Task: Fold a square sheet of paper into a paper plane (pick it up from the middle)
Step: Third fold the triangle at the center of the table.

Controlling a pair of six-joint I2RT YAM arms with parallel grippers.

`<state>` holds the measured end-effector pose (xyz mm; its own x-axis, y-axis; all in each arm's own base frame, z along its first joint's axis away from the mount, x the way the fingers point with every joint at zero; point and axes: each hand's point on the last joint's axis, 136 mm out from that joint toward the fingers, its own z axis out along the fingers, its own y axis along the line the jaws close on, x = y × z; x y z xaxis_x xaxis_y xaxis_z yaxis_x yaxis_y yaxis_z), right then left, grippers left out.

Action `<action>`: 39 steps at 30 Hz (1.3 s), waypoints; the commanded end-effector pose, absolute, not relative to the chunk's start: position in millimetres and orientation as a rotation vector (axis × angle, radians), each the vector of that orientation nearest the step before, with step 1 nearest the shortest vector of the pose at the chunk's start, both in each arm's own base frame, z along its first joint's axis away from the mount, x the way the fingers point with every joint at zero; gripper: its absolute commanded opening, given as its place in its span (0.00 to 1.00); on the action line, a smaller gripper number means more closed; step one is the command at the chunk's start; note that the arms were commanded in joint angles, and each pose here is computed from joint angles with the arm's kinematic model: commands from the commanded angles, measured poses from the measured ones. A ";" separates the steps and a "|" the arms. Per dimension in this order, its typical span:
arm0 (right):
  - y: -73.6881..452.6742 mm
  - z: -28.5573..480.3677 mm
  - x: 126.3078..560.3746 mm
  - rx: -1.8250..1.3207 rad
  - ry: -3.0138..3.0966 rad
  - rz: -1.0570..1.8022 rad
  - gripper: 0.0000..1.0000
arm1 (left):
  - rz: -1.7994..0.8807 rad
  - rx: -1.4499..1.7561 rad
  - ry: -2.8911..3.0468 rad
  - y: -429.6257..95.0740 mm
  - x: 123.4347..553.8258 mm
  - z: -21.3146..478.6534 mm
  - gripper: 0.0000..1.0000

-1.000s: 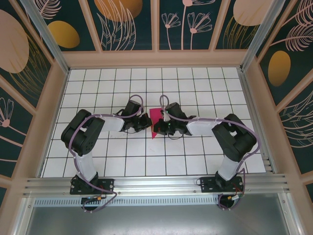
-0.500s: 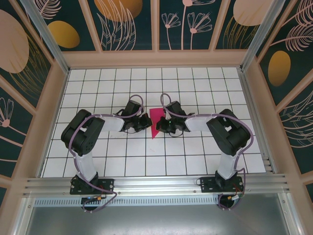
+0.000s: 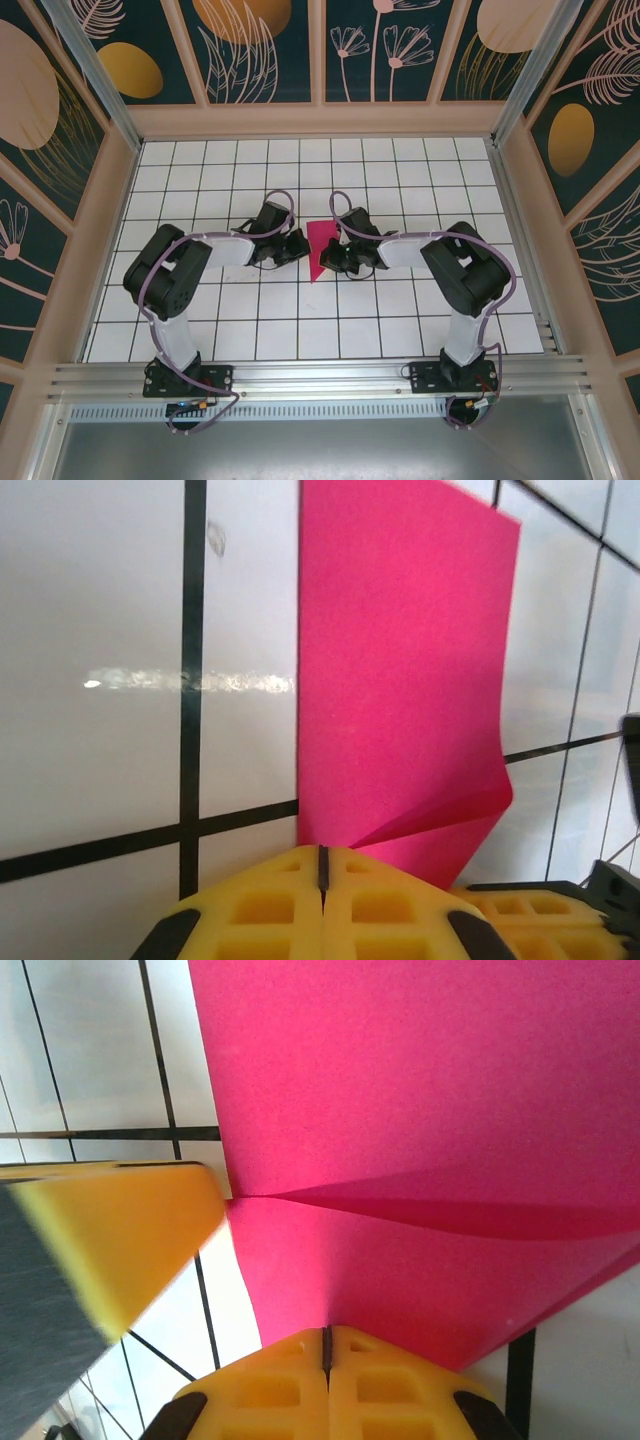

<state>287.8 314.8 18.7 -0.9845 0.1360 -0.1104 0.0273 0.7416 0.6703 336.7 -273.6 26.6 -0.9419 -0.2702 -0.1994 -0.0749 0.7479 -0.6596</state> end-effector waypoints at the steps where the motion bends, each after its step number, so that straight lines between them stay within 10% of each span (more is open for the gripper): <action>1: 311.9 5.3 271.3 0.224 2.863 1.058 0.03 | -1.018 -0.279 2.552 -266.6 339.1 63.4 0.11; 39: 312.7 48.0 291.8 -0.023 2.631 1.094 0.05 | -0.836 -0.314 2.856 -261.7 255.5 -24.8 0.00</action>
